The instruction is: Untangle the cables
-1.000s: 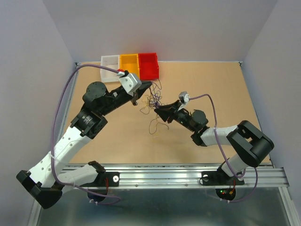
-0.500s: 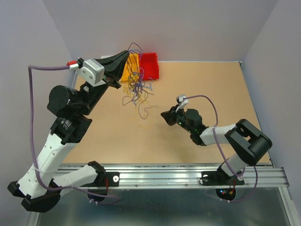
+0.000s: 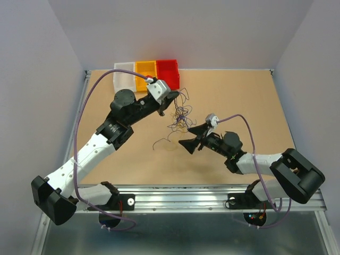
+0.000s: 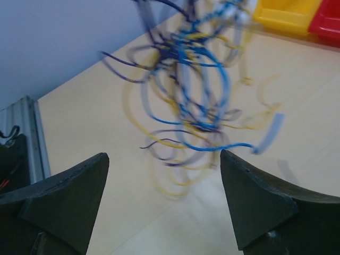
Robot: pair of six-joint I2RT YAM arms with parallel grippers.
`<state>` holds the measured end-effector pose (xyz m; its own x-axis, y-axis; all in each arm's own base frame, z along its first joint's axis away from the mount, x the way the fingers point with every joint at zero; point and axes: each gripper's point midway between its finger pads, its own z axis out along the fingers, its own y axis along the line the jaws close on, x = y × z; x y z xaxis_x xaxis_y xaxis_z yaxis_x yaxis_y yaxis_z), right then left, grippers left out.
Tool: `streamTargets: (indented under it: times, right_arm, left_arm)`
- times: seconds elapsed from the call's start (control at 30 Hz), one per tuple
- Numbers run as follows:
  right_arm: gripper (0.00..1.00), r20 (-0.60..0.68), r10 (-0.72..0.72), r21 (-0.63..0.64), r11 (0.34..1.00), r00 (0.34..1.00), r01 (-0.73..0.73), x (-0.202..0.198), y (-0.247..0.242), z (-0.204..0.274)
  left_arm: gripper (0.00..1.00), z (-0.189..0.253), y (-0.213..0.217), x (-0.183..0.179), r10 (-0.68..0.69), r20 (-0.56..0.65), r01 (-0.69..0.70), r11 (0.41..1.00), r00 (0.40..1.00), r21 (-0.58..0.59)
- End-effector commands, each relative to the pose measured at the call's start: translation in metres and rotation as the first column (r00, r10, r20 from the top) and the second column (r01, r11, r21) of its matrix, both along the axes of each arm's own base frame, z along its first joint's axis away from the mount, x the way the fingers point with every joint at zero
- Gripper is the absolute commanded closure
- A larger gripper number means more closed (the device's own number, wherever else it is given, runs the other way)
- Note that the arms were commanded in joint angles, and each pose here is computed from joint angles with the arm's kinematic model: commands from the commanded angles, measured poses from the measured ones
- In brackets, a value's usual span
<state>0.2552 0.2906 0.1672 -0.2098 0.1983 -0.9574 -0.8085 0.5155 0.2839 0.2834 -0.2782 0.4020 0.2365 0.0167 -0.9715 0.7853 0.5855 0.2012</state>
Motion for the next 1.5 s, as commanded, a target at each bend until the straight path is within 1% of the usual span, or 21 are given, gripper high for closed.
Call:
streamTargets:
  times: [0.0, 0.13, 0.23, 0.3, 0.33, 0.37, 0.4, 0.5, 0.57, 0.6, 0.8, 0.83, 0.97, 1.03, 1.1, 1.17, 1.27, 1.3, 1.33, 1.37, 1.47]
  right_arm:
    - [0.09, 0.141, 0.119, 0.094, 0.987, 0.983, -0.133, -0.025, 0.007, 0.034]
    - [0.12, 0.124, 0.061, 0.119, 0.990, 0.990, -0.076, -0.012, 0.007, 0.034]
    - [0.21, 0.110, 0.011, 0.131, 0.991, 0.994, -0.025, -0.002, 0.005, 0.031]
    - [0.33, 0.108, -0.001, 0.141, 0.990, 0.994, -0.014, -0.001, 0.004, 0.033]
    - [0.52, 0.107, -0.009, 0.142, 0.990, 0.994, -0.007, 0.000, 0.003, 0.032]
    - [0.57, 0.107, -0.007, 0.144, 0.990, 0.994, -0.009, -0.001, 0.003, 0.033]
    - [0.58, 0.112, -0.009, 0.149, 0.989, 0.994, -0.008, -0.001, 0.002, 0.035]
    - [0.58, 0.111, -0.032, 0.153, 0.988, 0.993, 0.015, 0.000, -0.002, 0.035]
    - [0.41, 0.112, -0.045, 0.152, 0.988, 0.993, 0.027, 0.001, -0.004, 0.034]
    - [0.37, 0.113, -0.045, 0.151, 0.988, 0.993, 0.028, 0.000, -0.004, 0.034]
    - [0.33, 0.116, -0.015, 0.143, 0.990, 0.993, -0.002, 0.001, 0.002, 0.033]
    - [0.37, 0.121, 0.004, 0.139, 0.990, 0.993, -0.021, -0.002, 0.005, 0.032]
    - [0.90, 0.143, 0.077, 0.133, 0.986, 0.987, -0.097, -0.014, 0.011, 0.034]
    - [0.99, 0.161, 0.085, 0.153, 0.982, 0.983, -0.110, -0.018, 0.009, 0.042]
    - [0.99, 0.150, 0.056, 0.165, 0.983, 0.987, -0.080, -0.018, 0.003, 0.041]
    - [0.99, 0.139, -0.005, 0.189, 0.982, 0.990, -0.021, -0.015, -0.007, 0.045]
    - [1.00, 0.146, -0.071, 0.233, 0.972, 0.987, 0.035, -0.015, -0.021, 0.057]
    - [0.99, 0.132, -0.084, 0.243, 0.969, 0.988, 0.050, -0.018, -0.026, 0.055]
    - [1.00, 0.133, -0.100, 0.256, 0.965, 0.986, 0.064, -0.019, -0.031, 0.057]
    - [0.99, 0.128, -0.126, 0.273, 0.958, 0.984, 0.087, -0.019, -0.037, 0.060]
    - [0.99, 0.132, -0.161, 0.311, 0.944, 0.978, 0.113, -0.027, -0.051, 0.067]
  left_arm:
    - [0.96, 0.022, -0.018, -0.038, -0.212, 0.087, 0.216, 0.976, 0.973, -0.034]
    - [0.96, 0.005, -0.031, -0.058, -0.349, 0.050, 0.349, 0.937, 0.936, 0.001]
    - [0.96, -0.003, -0.035, -0.071, -0.416, 0.026, 0.415, 0.909, 0.909, 0.017]
    - [0.96, -0.006, -0.035, -0.075, -0.433, 0.019, 0.433, 0.901, 0.901, 0.024]
    - [0.96, -0.009, -0.035, -0.075, -0.434, 0.012, 0.433, 0.901, 0.901, 0.025]
    - [0.96, -0.010, -0.035, -0.076, -0.434, 0.009, 0.433, 0.901, 0.901, 0.026]
    - [0.96, -0.011, -0.035, -0.076, -0.435, 0.004, 0.435, 0.900, 0.900, 0.027]
    - [0.96, -0.020, -0.037, -0.077, -0.450, -0.019, 0.451, 0.892, 0.893, 0.043]
    - [0.96, -0.022, -0.038, -0.077, -0.456, -0.031, 0.457, 0.888, 0.890, 0.047]
    - [0.96, -0.025, -0.039, -0.079, -0.468, -0.048, 0.471, 0.881, 0.882, 0.053]
    - [0.96, -0.027, -0.043, -0.092, -0.540, -0.080, 0.544, 0.838, 0.838, 0.049]
    - [0.96, -0.026, -0.043, -0.092, -0.541, -0.081, 0.545, 0.837, 0.837, 0.049]
    - [0.96, -0.026, -0.041, -0.085, -0.502, -0.075, 0.506, 0.861, 0.862, 0.049]
    - [0.96, -0.025, -0.038, -0.068, -0.418, -0.070, 0.421, 0.906, 0.906, 0.040]
    - [0.96, -0.026, -0.034, -0.050, -0.332, -0.082, 0.335, 0.942, 0.940, 0.027]
    - [0.85, -0.033, -0.028, -0.030, -0.255, -0.094, 0.259, 0.966, 0.962, 0.025]
    - [0.63, -0.049, -0.030, -0.030, -0.291, -0.105, 0.297, 0.953, 0.951, 0.049]
    - [0.42, -0.057, -0.034, -0.040, -0.356, -0.097, 0.364, 0.929, 0.929, 0.073]
    - [0.15, -0.061, -0.037, -0.047, -0.392, -0.093, 0.400, 0.913, 0.915, 0.083]
    - [0.01, -0.064, -0.038, -0.050, -0.417, -0.089, 0.424, 0.901, 0.905, 0.091]
    - [0.01, -0.073, -0.041, -0.049, -0.429, -0.097, 0.437, 0.893, 0.898, 0.102]
